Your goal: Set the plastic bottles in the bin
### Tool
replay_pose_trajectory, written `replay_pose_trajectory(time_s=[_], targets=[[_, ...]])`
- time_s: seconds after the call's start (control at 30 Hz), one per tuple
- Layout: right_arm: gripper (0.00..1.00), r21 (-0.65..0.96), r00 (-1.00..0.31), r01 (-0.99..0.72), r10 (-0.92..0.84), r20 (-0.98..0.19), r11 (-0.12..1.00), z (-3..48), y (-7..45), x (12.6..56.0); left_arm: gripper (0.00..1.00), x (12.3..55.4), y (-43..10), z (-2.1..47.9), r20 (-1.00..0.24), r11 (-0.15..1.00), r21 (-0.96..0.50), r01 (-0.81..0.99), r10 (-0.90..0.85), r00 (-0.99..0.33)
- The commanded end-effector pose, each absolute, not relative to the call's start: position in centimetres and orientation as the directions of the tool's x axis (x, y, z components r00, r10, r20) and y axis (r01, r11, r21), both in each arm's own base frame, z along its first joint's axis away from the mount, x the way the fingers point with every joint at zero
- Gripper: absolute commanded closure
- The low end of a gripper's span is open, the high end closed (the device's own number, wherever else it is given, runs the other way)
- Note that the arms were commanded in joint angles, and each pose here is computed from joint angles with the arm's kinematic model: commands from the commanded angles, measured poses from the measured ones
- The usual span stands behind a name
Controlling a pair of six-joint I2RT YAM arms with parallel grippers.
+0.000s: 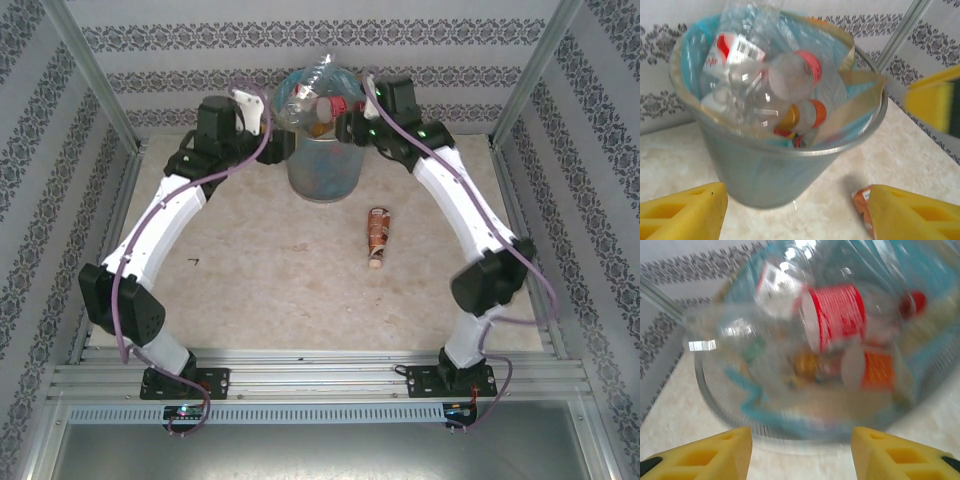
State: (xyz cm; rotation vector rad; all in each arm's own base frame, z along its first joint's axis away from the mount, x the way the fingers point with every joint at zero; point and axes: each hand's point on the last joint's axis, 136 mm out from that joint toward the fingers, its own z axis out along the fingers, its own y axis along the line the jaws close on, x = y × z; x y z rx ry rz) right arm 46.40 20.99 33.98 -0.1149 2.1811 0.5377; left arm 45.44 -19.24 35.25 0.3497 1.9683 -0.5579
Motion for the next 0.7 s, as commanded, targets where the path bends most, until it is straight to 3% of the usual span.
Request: replay_pose_trajectory(time_s=[0.0,0.13,0.33,0.47,0.67], targets=[[0.43,0.297,-0.491,-0.249,0.144,-0.859,0.922,38.5,17.9,42.7,0.25,42.8,-19.1,41.1,-0.96,0.819,-0.198,0.539,-0.05,-0.276],[0.4,0.247,-0.548,-0.165,0.12,-0.828,0.955,33.6,14.9,39.3,0.25,39.7,-19.2,39.2,-0.966,0.788,-0.136,0.601,0.029,-0.256],[0.37,0.21,-0.68,-0.059,0.115,-0.724,0.976,24.5,12.3,35.7,0.24,34.9,-21.7,34.9,-0.965,0.655,-0.096,0.75,0.124,-0.232],[0.34,0.218,-0.751,-0.034,0.119,-0.649,0.975,19.3,12.6,35.2,0.24,32.6,-23.5,30.7,-0.94,0.574,-0.105,0.812,0.209,-0.269],[0.27,0.198,-0.813,0.005,0.12,-0.57,0.98,13.4,13.1,36.6,0.24,31.9,-24.3,27.0,-0.924,0.556,-0.118,0.823,0.242,-0.296]])
